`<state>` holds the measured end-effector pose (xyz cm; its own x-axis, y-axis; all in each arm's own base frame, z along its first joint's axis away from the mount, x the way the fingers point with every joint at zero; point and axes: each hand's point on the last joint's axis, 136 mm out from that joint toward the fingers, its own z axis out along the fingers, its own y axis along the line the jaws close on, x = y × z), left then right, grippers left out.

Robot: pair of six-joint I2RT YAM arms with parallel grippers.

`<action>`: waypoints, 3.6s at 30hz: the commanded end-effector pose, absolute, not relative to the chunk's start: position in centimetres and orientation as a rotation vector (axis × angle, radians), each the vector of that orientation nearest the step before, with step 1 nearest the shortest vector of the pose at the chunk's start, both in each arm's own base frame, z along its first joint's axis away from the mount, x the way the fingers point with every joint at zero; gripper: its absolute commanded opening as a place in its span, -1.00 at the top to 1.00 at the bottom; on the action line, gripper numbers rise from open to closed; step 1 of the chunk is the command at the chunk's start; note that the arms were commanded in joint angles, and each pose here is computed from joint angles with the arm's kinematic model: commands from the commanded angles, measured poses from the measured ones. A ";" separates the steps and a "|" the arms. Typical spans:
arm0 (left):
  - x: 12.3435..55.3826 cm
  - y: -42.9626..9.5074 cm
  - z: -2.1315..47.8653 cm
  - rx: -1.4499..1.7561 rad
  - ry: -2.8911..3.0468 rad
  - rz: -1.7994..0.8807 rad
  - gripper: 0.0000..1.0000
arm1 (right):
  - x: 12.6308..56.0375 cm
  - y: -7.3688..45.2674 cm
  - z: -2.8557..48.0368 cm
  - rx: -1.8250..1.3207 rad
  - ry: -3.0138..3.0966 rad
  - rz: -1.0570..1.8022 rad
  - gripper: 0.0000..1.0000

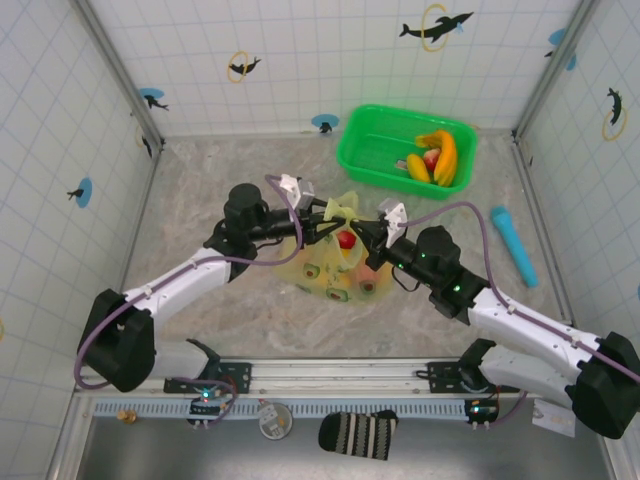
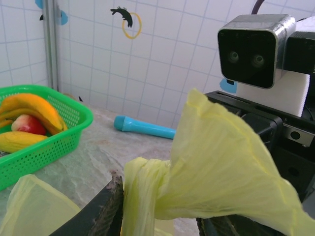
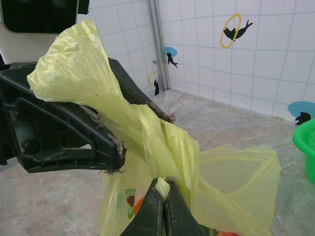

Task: Place the fake fruits into the plastic bag and tie a complex knot

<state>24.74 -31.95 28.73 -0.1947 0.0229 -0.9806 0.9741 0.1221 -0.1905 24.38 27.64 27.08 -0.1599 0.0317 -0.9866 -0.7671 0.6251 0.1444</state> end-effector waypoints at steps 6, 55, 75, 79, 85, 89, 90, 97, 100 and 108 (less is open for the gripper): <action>24.7 -32.3 30.7 1.017 1.394 -1.321 0.10 | 23.3 29.2 28.5 -0.664 1.528 0.833 1.00; 23.2 -31.5 30.0 1.202 1.261 -1.132 1.00 | 23.4 28.6 27.9 -0.796 1.794 1.123 0.18; 24.0 -31.9 29.7 1.123 1.342 -1.179 0.30 | 22.1 32.0 26.8 -0.906 1.764 1.026 1.00; 24.0 -32.0 29.5 1.130 1.360 -1.187 0.44 | 22.8 31.3 26.1 -0.880 1.792 0.948 1.00; 23.6 -32.4 28.9 1.183 1.385 -1.228 0.91 | 23.3 31.0 27.2 -0.857 1.764 0.934 1.00; 23.6 -32.5 28.8 1.188 1.386 -1.233 1.00 | 23.3 31.3 27.6 -0.870 1.761 0.946 1.00; 23.5 -32.5 28.9 1.193 1.377 -1.232 1.00 | 23.2 31.3 27.7 -0.874 1.760 0.948 0.94; 23.1 -32.0 29.5 1.237 1.281 -1.137 1.00 | 22.6 28.1 31.3 -0.956 1.690 0.946 -0.08; 23.0 -32.0 29.9 1.257 1.238 -1.109 1.00 | 22.3 26.4 32.0 -1.032 1.591 0.963 -0.21; 21.7 -31.8 30.3 1.318 1.132 -1.089 1.00 | 22.2 26.8 30.4 -1.226 1.460 0.993 -0.31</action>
<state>23.16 -31.92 29.03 0.0410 0.0833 -0.9957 0.9984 0.0362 0.0441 22.42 26.57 30.86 -0.0926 -0.1984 -0.9757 -0.9677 0.2486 0.0413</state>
